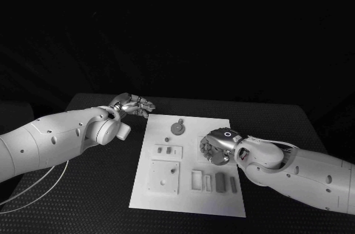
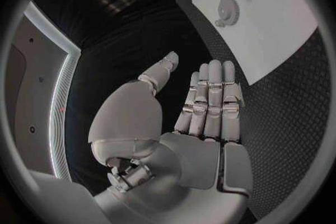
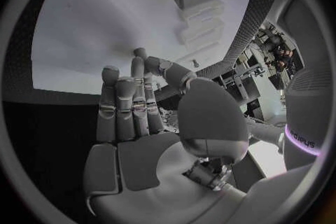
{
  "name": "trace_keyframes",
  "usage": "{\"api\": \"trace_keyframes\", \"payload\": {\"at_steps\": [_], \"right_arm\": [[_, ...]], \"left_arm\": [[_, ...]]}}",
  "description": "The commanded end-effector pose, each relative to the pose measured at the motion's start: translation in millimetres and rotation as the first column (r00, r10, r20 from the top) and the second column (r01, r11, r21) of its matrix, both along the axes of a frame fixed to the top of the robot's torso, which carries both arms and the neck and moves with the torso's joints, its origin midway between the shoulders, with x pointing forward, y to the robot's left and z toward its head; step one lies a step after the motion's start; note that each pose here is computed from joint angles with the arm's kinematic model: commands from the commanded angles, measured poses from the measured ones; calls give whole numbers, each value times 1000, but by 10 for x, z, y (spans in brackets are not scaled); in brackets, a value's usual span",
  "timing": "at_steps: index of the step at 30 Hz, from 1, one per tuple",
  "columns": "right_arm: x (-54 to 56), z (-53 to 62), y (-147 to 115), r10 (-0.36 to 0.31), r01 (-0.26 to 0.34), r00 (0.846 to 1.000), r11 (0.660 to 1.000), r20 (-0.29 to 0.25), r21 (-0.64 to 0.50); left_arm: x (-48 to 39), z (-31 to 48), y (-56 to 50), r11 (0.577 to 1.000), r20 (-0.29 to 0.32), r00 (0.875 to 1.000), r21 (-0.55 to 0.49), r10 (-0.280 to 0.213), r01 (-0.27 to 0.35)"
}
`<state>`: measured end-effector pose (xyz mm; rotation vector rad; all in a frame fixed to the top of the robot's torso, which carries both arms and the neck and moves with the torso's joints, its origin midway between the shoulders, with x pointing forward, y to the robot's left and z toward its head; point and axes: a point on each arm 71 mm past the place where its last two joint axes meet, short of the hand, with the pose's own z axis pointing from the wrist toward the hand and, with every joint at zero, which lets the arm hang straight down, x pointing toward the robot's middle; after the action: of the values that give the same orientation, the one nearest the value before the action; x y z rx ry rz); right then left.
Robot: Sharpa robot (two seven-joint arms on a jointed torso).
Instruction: Assemble the parts on the task board
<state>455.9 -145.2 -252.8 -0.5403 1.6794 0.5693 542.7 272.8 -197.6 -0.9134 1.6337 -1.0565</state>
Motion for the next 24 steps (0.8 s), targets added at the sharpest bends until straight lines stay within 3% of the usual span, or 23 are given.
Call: {"api": "trace_keyframes", "payload": {"at_steps": [1, 9, 24], "right_arm": [[-2, 32, 13, 6, -7, 1000, 999, 9, 40], [-4, 70, -23, -5, 6, 1000, 997, -11, 75], [76, 318, -51, -22, 33, 997, 988, -74, 151]], "left_arm": [[3, 13, -24, 1000, 3, 1000, -10, -13, 13], [5, 11, -25, 1000, 3, 1000, -9, -13, 13], [9, 9, -28, 1000, 0, 1000, -8, -13, 13]]}}
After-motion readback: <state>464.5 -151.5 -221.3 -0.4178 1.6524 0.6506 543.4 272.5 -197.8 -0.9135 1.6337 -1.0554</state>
